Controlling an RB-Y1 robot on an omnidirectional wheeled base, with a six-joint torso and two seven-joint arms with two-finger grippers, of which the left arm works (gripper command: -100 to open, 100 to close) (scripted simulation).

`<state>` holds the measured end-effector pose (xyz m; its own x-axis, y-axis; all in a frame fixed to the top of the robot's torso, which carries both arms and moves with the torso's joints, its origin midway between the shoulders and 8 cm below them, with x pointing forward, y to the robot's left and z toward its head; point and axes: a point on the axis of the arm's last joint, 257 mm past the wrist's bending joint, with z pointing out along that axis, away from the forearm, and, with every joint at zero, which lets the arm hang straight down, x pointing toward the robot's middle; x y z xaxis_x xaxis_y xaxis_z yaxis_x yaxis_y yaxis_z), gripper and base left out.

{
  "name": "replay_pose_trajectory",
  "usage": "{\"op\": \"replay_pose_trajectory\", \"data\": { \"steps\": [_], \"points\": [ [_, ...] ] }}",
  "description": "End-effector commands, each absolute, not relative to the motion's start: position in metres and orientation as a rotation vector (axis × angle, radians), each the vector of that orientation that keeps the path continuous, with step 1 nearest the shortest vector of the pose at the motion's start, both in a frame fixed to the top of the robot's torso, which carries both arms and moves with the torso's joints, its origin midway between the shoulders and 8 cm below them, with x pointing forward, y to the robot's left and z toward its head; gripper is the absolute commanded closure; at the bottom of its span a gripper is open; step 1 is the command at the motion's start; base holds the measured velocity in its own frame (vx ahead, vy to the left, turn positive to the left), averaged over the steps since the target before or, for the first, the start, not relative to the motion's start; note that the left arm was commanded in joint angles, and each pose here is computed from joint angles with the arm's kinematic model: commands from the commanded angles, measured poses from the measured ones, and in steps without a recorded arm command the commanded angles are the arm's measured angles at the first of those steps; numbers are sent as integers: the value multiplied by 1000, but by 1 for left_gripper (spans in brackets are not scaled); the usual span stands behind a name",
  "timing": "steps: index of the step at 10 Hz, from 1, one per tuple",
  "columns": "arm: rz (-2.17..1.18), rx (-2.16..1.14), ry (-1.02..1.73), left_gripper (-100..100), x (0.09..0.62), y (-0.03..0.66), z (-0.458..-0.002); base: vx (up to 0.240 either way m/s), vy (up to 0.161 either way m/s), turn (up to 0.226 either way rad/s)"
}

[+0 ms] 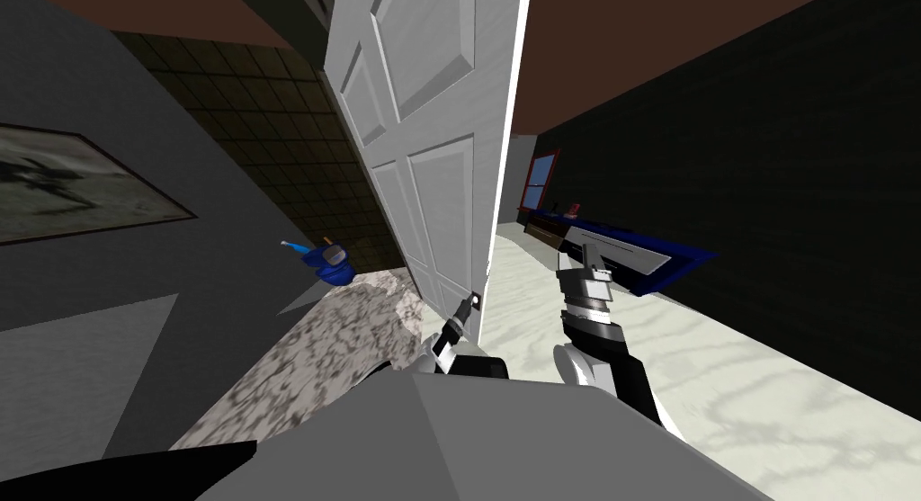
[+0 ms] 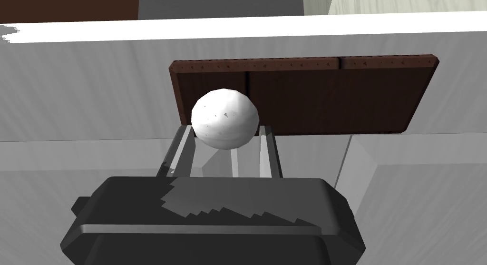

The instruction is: Push the door open

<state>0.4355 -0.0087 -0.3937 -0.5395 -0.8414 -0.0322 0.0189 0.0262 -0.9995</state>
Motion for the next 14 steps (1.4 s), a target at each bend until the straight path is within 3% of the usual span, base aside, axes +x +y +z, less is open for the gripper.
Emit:
{"op": "replay_pose_trajectory", "data": {
  "steps": [1, 3, 10, 11, 14],
  "points": [
    [-1591, -856, 1625, 100, 434, -8, -396, -17, 11, 6],
    [-1591, -856, 1625, 100, 434, -8, -396, -5, 2, 2],
    [-1499, -899, 1585, 100, 454, 39, -401, 84, -113, 39],
    [-1504, -882, 1603, -100, 450, 39, -403, -41, -29, 85],
    [-1516, -877, 1612, -100, 448, 34, -402, -158, 107, 15]
  ]
}}
